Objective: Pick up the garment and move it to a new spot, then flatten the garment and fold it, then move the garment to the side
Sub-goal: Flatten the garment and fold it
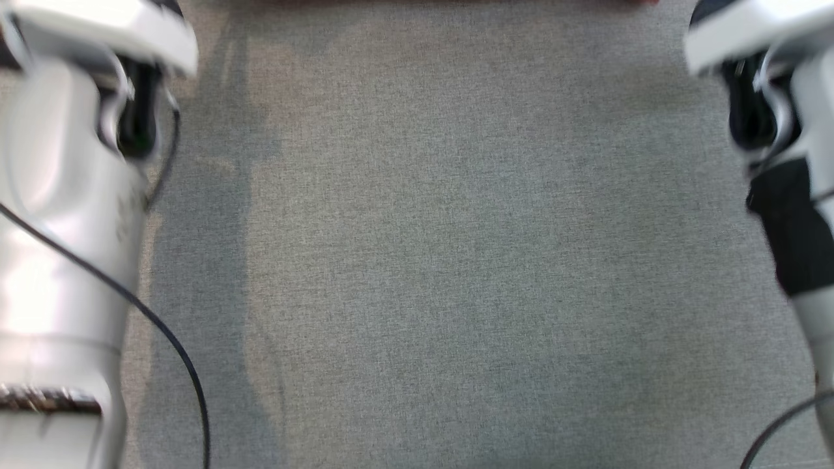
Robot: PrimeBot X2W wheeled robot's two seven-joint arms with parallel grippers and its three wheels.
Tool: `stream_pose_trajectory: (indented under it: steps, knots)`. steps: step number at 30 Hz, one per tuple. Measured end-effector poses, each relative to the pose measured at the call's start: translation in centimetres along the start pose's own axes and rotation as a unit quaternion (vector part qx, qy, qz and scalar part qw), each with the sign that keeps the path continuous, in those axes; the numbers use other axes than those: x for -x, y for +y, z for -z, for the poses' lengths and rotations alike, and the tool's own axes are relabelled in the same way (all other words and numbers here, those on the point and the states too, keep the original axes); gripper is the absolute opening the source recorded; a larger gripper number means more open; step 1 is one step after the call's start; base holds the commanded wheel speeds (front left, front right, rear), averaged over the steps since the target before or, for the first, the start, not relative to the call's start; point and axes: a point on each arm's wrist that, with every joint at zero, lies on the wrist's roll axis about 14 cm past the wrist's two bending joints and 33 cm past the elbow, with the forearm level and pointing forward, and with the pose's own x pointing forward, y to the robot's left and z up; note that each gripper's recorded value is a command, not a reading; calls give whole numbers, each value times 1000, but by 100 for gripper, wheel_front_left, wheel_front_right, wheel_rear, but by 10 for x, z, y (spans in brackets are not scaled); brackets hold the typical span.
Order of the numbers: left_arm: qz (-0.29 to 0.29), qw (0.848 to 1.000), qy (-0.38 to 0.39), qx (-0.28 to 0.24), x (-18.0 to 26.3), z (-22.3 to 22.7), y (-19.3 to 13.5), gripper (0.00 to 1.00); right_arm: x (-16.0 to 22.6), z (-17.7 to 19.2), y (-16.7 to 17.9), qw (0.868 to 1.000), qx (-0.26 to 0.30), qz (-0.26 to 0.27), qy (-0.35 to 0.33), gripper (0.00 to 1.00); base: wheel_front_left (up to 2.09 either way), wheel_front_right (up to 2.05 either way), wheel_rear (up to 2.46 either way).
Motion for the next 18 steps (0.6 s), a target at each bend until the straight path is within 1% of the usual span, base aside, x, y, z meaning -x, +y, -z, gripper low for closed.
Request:
stream_pose_trajectory:
  steps: [3, 6, 12, 18]
  knots:
    - [-17, 999, 23, 26, 25, 28, 7, 0, 25, 30, -2, 999, -22, 6, 32, 0, 0, 0, 0]
    - [-33, 998, 33, 42, 49, 43, 15, 0, 52, 53, -1, 997, -44, 11, 58, 0, 0, 0, 0]
    - [-60, 996, 37, 54, 106, 56, 26, 0, 107, 74, 1, 993, -77, 28, 84, 0, 0, 0, 0]
    - [-66, 996, 37, 45, 166, 54, 22, 0, 157, 74, 2, 990, -99, 51, 87, 0, 0, 0, 0]
